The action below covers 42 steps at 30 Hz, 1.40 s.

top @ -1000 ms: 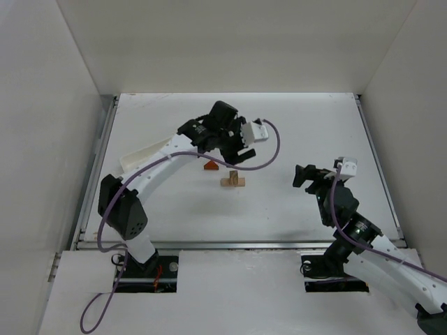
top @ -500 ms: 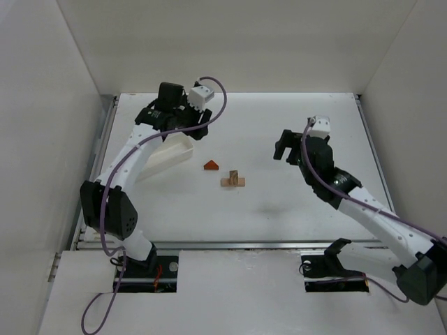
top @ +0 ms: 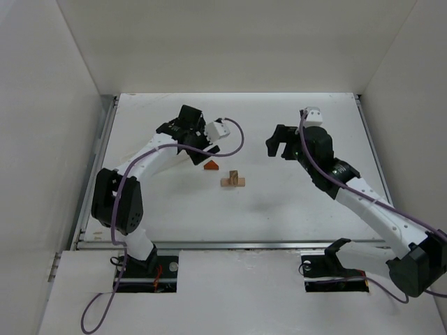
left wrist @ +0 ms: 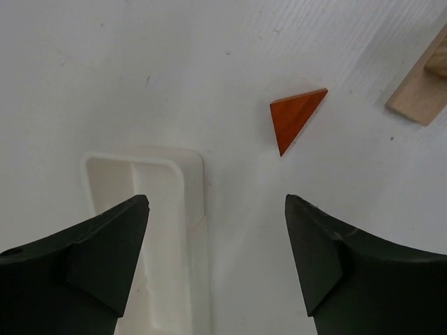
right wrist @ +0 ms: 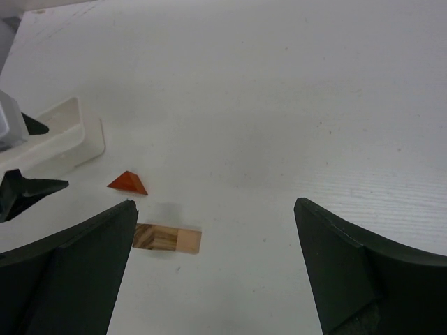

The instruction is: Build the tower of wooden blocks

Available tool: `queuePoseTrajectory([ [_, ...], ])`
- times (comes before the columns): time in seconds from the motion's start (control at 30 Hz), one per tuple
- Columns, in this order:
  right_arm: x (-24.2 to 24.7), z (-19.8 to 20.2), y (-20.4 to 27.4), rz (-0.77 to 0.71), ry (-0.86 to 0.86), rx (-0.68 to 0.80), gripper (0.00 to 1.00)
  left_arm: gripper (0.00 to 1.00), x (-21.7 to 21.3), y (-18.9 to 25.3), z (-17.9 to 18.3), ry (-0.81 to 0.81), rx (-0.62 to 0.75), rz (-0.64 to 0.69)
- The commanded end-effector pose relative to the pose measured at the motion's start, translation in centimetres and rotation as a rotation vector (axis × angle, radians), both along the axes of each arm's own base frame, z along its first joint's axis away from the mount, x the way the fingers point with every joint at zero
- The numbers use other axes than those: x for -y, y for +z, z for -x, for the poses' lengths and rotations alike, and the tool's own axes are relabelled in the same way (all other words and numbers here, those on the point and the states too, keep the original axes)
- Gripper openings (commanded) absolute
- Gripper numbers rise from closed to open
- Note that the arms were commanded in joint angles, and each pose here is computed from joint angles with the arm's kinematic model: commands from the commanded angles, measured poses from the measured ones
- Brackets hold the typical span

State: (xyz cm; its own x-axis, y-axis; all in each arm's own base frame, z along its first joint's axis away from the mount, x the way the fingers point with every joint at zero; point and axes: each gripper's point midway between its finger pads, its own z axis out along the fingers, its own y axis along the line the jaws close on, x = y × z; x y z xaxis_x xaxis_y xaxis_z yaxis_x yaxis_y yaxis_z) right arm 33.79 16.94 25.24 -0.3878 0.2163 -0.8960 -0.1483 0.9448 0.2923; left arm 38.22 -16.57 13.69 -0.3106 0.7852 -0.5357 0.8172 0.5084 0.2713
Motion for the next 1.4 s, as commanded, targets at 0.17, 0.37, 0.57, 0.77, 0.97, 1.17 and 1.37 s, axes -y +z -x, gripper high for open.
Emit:
queuePoseTrajectory([
  [0.17, 0.4, 0.8, 0.8, -0.013, 0.019, 0.036, 1.0, 0.8, 2.4, -2.0, -0.9, -0.424, 0.141, -0.11],
  [0.37, 1.2, 1.9, 0.3, -0.013, 0.01, 0.042, 1.0, 0.81, 3.2, -5.1, 1.4, -0.602, 0.014, -0.059],
  [0.57, 1.6, 2.3, 0.3, -0.021, 0.001, 0.06, 1.0, 0.84, 3.5, -6.3, 1.1, -0.646, 0.014, -0.067],
  [0.77, 1.5, 2.4, -0.4, -0.019, 0.01, 0.051, 1.0, 0.84, 3.7, -7.8, 0.0, -0.646, 0.0, -0.087],
  [0.97, 1.6, 2.4, -0.9, -0.006, 0.013, 0.045, 1.0, 0.84, 4.4, -8.0, -1.2, -0.625, 0.0, -0.066],
  [1.17, 1.6, 2.3, -0.7, 0.007, 0.019, 0.058, 1.0, 0.79, 4.5, -9.1, -0.7, -0.624, -0.035, -0.078],
  [1.37, 1.8, 2.3, -0.7, 0.009, 0.01, 0.059, 1.0, 0.72, 4.9, -9.6, -0.5, -0.608, -0.061, -0.069],
])
